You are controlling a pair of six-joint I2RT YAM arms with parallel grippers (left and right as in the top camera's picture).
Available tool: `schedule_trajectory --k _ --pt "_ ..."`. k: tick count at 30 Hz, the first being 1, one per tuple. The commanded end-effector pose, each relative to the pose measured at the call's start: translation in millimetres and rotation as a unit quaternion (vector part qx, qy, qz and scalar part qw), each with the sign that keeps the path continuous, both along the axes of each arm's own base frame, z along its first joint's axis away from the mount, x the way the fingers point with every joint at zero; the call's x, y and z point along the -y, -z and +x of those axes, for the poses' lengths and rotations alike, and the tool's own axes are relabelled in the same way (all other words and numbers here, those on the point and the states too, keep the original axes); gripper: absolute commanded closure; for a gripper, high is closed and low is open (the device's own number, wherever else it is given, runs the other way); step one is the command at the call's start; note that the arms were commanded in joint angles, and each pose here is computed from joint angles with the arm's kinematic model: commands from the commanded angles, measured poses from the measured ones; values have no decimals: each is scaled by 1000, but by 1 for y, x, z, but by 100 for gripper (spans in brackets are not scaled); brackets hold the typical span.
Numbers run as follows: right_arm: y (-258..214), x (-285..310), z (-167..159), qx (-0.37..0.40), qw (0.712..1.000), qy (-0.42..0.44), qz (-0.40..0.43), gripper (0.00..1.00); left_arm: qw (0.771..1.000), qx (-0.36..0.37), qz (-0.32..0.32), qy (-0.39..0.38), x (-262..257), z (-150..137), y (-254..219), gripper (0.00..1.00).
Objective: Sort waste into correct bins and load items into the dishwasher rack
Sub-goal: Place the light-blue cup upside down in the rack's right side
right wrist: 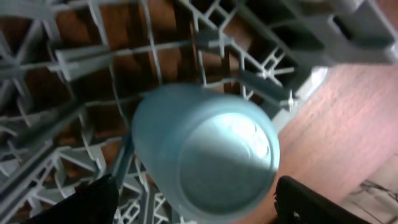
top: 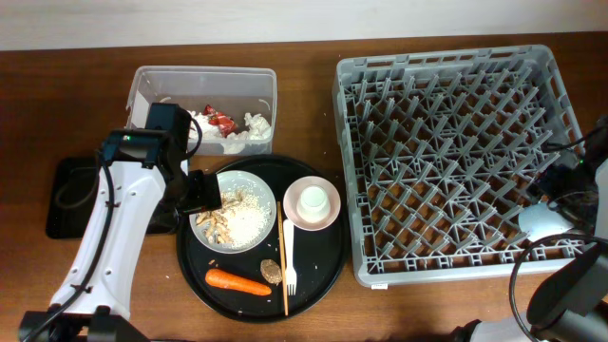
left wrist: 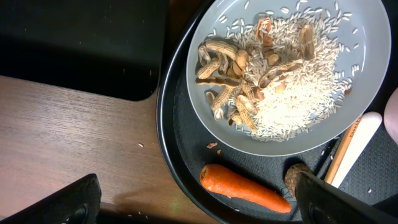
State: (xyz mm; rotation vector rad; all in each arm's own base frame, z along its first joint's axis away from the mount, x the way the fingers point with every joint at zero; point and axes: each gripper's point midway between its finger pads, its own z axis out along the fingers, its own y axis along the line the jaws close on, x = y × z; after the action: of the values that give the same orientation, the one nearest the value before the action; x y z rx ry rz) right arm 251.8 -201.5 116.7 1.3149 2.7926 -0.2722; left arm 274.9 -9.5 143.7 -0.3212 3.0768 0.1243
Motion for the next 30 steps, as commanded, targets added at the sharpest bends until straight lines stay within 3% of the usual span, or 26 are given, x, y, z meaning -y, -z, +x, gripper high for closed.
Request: schedule_trajectory --k 1,16,22,26,30 --pt "1 0 -4 0 1000 7 -1 15 1000 5 7 -8 -4 -1 -2 1" --pt "16 -12 11 34 998 -26 37 16 1000 5 7 -7 -4 -1 -2 1" --pt "16 -8 2 13 999 -18 25 31 1000 5 7 -7 -4 -1 -2 1" --pt "14 -9 1 13 999 -18 25 46 1000 4 7 -7 -4 -1 -2 1" --pt "-6 -11 0 38 999 -19 10 48 1000 4 7 -7 -4 -1 -2 1"
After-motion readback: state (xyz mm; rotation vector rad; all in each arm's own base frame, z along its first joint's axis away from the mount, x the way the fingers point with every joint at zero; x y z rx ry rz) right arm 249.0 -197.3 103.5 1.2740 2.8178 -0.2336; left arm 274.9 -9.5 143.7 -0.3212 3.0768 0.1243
